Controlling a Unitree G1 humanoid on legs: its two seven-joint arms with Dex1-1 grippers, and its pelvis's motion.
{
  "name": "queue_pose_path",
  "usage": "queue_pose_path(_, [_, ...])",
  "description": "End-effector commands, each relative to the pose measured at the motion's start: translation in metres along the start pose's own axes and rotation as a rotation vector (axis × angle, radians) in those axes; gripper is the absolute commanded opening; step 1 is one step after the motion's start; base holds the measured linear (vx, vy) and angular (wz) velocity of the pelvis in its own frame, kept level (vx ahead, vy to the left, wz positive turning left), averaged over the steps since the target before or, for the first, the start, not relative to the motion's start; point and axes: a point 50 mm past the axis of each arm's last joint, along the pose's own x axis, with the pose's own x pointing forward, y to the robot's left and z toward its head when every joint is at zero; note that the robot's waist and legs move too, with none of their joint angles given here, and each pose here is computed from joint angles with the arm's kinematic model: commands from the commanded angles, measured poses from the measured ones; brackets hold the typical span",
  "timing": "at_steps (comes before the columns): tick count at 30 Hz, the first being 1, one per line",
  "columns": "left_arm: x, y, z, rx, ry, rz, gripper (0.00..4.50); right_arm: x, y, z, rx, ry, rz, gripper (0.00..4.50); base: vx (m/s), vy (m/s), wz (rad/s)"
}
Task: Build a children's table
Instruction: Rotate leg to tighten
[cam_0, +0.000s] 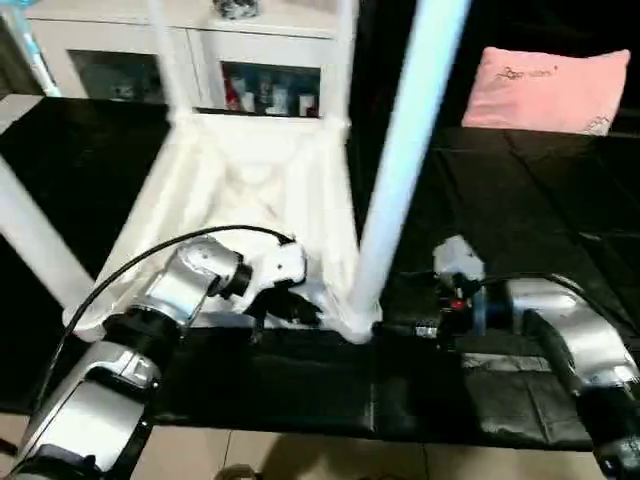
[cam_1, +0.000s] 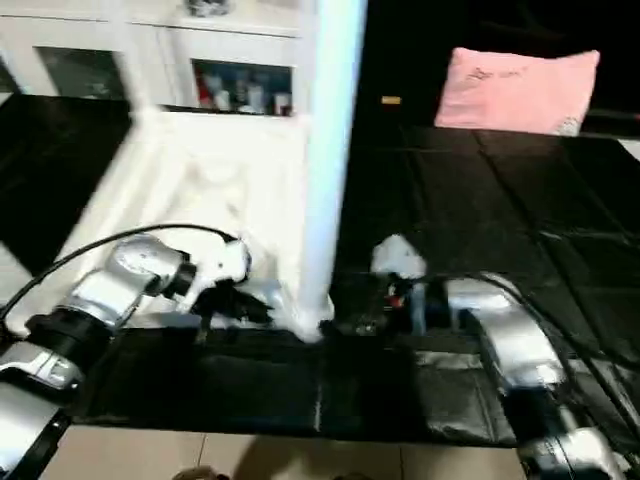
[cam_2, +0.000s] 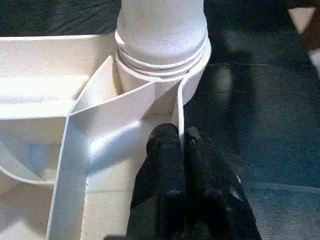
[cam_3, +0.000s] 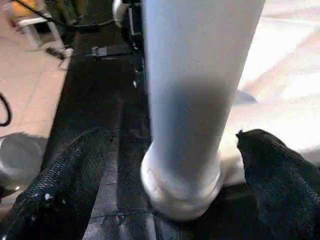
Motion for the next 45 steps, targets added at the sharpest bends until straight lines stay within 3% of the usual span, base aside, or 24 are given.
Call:
queue_pose_path(1, [0.015,-0.005,0.011,0.086,0.042,-0.152,0.0,0.007,-0.004,0.0,-0.018,0.021,0.04,4.38,0.0,0.0,0.0])
queue_pose_path(12, [0.018,-0.005,0.01,0.1,0.052,-0.175,0.0,0.009,-0.006,0.0,0.071,0.02,0.2,3.6,0.0,0.0,0.0])
queue_pose_path(17, [0.017,-0.004,0.008,0.097,0.058,-0.17,0.0,0.009,-0.007,-0.001,0.08,0.025,0.225,3.17,0.0,0.0,0.0])
queue_pose_path(18, [0.017,-0.004,0.007,0.096,0.06,-0.167,0.0,0.009,-0.007,-0.001,0.081,0.025,0.229,2.92,0.0,0.0,0.0])
queue_pose_path(22, [0.016,-0.003,0.005,0.09,0.063,-0.155,0.0,0.011,-0.006,-0.001,0.082,0.021,0.239,2.75,0.0,0.0,0.0])
queue_pose_path(26, [0.016,-0.001,0.003,0.072,0.063,-0.127,0.0,0.012,-0.005,-0.001,0.083,0.006,0.239,2.39,0.0,0.0,0.0])
queue_pose_path(29, [0.014,0.005,0.0,-0.003,0.054,-0.011,0.0,0.012,0.0,-0.001,0.085,-0.032,0.197,2.28,0.0,0.0,0.0])
queue_pose_path(32, [0.013,0.011,0.002,-0.092,-0.004,0.107,0.0,0.015,0.002,-0.002,0.087,-0.058,0.085,2.15,0.0,0.0,0.0])
queue_pose_path(37, [0.019,0.02,0.021,-0.281,-0.139,0.324,0.0,0.035,-0.011,-0.013,0.176,-0.032,-0.363,2.02,0.0,0.0,0.0])
queue_pose_path(42, [0.036,0.027,0.039,-0.34,-0.188,0.452,0.0,0.056,-0.019,-0.017,0.293,-0.006,-0.623,1.95,0.0,0.0,0.0])
queue_pose_path(45, [0.049,0.039,0.052,-0.362,-0.199,0.578,0.0,0.079,-0.028,-0.007,0.333,-0.027,-0.757,1.95,0.0,0.0,0.0])
